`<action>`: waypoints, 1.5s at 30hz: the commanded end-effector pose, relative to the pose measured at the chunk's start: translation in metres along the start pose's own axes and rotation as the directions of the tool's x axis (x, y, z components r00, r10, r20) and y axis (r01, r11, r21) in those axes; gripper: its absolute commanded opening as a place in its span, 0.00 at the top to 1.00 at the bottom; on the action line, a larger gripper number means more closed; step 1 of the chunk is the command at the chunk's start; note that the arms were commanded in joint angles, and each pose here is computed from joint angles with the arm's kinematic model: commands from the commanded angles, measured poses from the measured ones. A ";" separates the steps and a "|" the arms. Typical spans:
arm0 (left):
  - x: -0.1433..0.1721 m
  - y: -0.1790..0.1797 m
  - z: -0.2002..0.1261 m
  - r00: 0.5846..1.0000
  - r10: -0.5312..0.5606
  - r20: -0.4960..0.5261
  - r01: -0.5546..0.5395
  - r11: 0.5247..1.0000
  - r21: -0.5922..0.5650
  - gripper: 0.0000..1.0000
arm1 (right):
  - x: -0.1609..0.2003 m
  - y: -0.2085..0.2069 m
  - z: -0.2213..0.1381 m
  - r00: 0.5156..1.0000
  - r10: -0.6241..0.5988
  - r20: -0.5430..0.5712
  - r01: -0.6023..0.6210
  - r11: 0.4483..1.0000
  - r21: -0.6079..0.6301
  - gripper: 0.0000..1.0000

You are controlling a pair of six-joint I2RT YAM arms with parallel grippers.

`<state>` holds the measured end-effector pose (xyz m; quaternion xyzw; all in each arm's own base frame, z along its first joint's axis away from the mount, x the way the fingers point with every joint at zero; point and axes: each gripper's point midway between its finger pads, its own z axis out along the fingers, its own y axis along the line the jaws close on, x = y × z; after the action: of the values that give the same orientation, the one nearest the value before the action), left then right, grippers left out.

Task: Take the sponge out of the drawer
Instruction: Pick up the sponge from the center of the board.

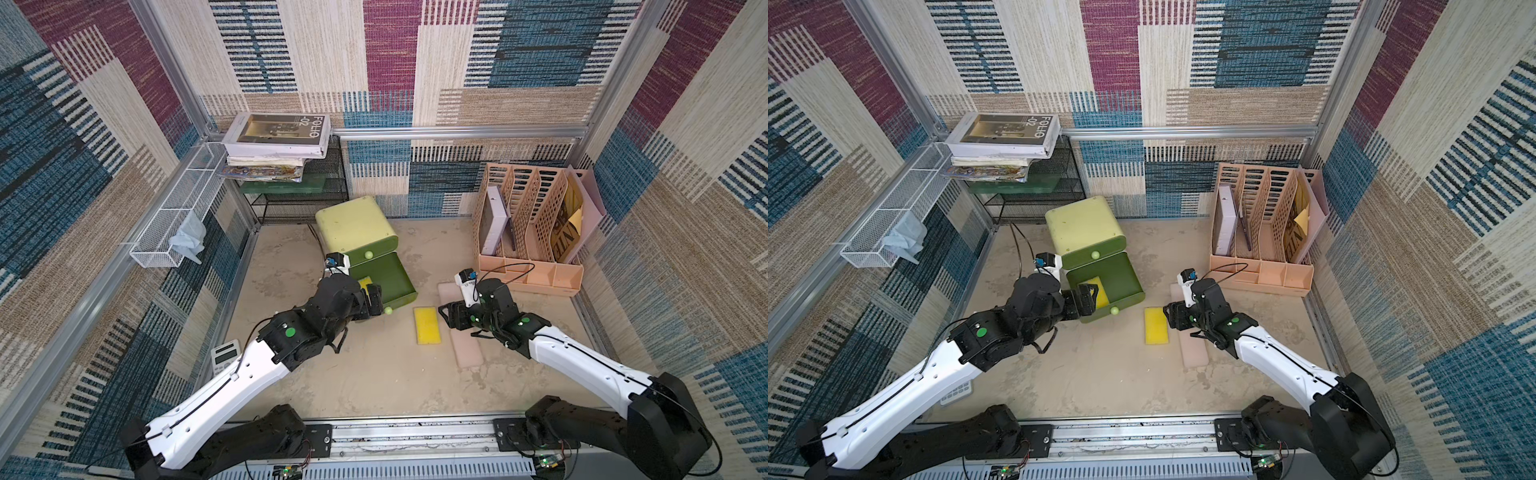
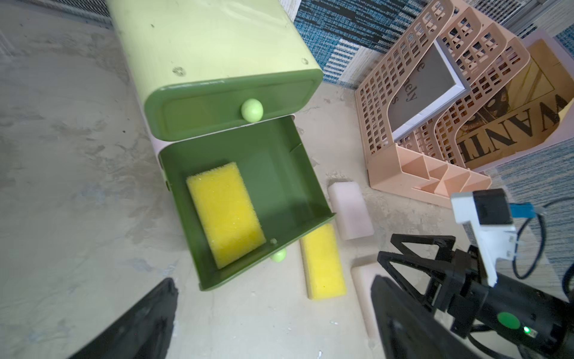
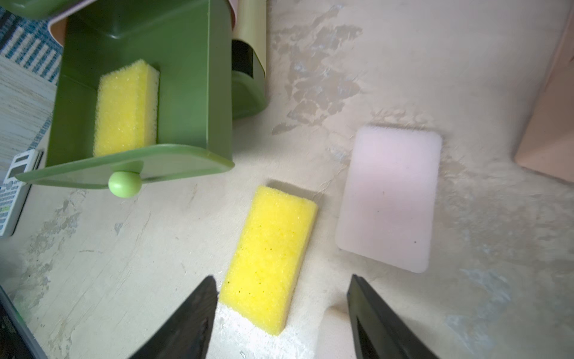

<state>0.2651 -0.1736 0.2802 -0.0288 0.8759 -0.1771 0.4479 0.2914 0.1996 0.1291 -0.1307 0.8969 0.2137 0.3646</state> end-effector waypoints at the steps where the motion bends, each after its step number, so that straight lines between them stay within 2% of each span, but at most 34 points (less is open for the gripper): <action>1: -0.004 0.019 -0.014 0.994 0.107 0.016 -0.106 0.992 -0.064 0.00 | 0.014 0.006 0.009 0.998 0.005 -0.069 -0.007 1.000 -0.022 0.35; 9: -0.003 0.039 -0.029 0.959 0.282 -0.011 -0.280 0.950 -0.136 0.00 | 0.035 0.011 0.025 0.989 -0.001 -0.150 -0.001 1.000 -0.017 0.42; 13: -0.004 0.042 -0.033 0.939 0.344 0.022 -0.339 0.931 -0.134 0.00 | 0.045 0.010 0.035 0.982 0.000 -0.189 0.000 1.000 0.001 0.46; 23: 0.005 0.068 -0.046 0.947 0.293 0.129 -0.271 0.949 -0.163 0.00 | 0.053 0.009 0.049 0.971 0.000 -0.240 0.006 1.000 0.025 0.57; 36: 0.020 0.080 -0.046 0.957 0.272 0.099 -0.251 0.950 -0.184 0.00 | 0.067 0.002 0.062 0.956 0.004 -0.295 0.020 0.997 0.079 0.61; 39: 0.020 0.082 -0.047 0.957 0.274 0.099 -0.252 0.949 -0.192 0.00 | 0.070 0.000 0.065 0.952 0.004 -0.306 0.024 0.996 0.088 0.66; 42: 0.020 0.083 -0.047 0.957 0.273 0.102 -0.249 0.949 -0.195 0.00 | 0.069 0.001 0.066 0.953 0.004 -0.303 0.024 0.996 0.087 0.76; 45: 0.020 0.083 -0.048 0.956 0.273 0.104 -0.250 0.949 -0.194 0.00 | 0.064 0.001 0.067 0.958 0.003 -0.288 0.023 0.996 0.088 0.82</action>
<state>0.2235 -0.0889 0.2602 0.0435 0.8559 -0.0382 0.5138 0.2837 0.2284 0.0395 -0.1513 0.9481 0.1543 0.2334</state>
